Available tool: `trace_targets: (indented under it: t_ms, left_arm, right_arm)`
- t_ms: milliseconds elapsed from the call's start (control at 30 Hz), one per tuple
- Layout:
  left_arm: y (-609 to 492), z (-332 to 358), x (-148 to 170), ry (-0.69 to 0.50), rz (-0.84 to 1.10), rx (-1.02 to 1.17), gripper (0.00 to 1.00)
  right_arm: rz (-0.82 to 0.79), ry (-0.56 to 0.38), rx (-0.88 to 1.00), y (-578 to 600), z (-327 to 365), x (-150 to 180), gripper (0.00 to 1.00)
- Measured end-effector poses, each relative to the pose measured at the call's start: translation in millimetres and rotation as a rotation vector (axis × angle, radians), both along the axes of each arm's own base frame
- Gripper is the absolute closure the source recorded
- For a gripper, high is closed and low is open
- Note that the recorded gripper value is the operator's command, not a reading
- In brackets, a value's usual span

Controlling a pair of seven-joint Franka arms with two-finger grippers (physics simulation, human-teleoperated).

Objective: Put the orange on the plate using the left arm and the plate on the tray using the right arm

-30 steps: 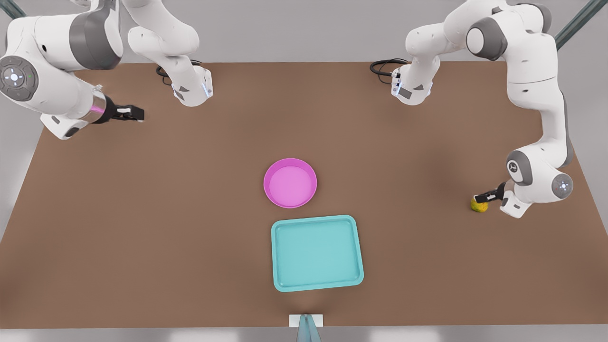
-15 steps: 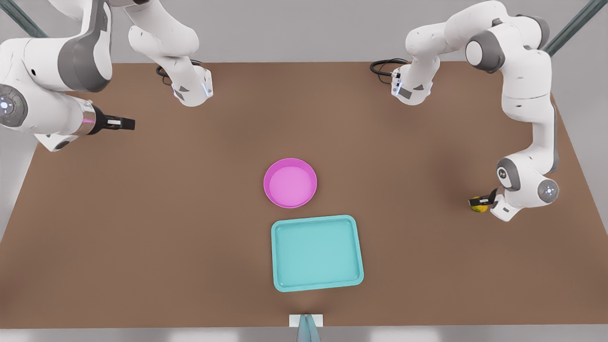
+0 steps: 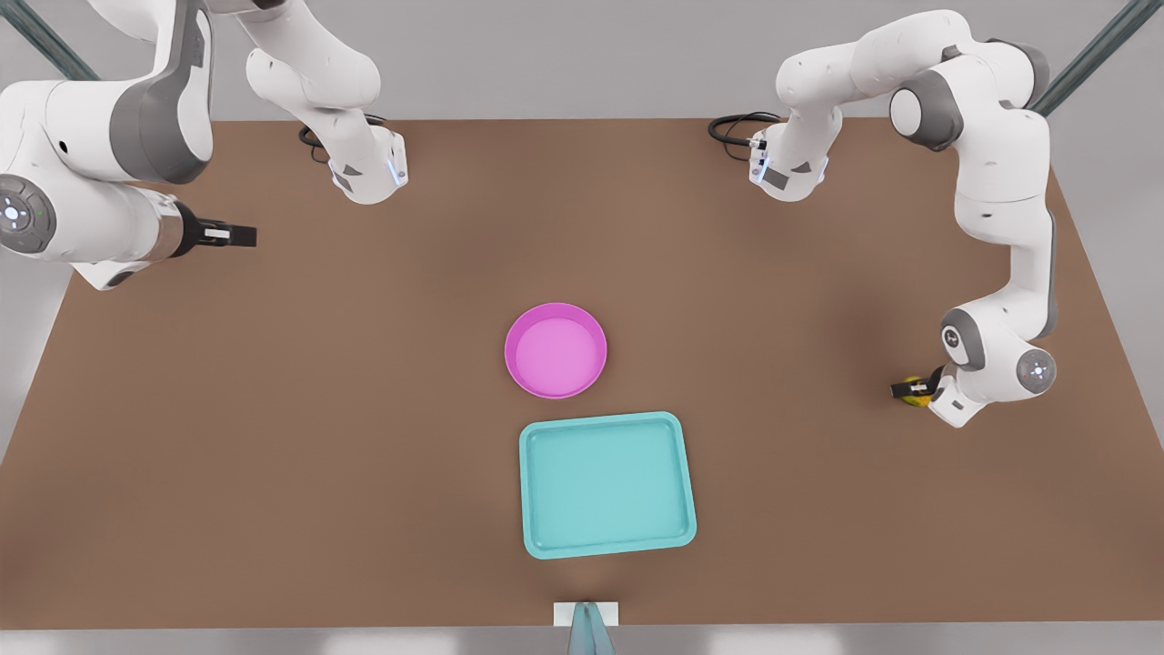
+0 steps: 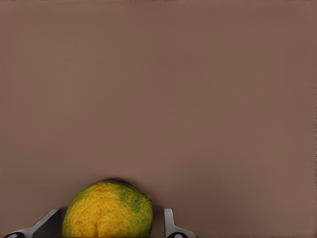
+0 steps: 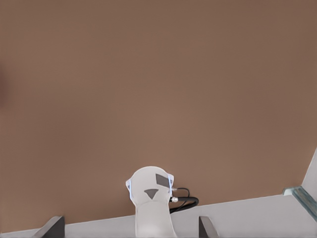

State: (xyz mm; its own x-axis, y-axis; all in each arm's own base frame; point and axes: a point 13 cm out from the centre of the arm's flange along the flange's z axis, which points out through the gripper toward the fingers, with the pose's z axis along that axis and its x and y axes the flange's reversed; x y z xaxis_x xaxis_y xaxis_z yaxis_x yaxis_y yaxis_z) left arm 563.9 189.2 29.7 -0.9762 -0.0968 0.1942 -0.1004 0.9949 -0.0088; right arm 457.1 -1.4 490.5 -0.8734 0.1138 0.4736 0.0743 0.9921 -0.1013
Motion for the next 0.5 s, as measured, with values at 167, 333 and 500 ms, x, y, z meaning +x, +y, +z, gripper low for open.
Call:
trace_targets:
  t_ms: [167,333,500]
  left_arm:
    - [2,2,6,-0.022,-0.010,0.007,0.00]
    - [7,3,12,-0.051,-0.014,0.017,0.00]
    - [4,-1,12,-0.051,-0.021,0.012,0.06]
  right_arm:
    - [-0.006,0.005,0.000,-2,-1,0,0.00]
    - [-0.007,0.015,0.000,-2,-5,-1,0.00]
    - [-0.010,0.021,0.000,-3,-7,0,0.00]
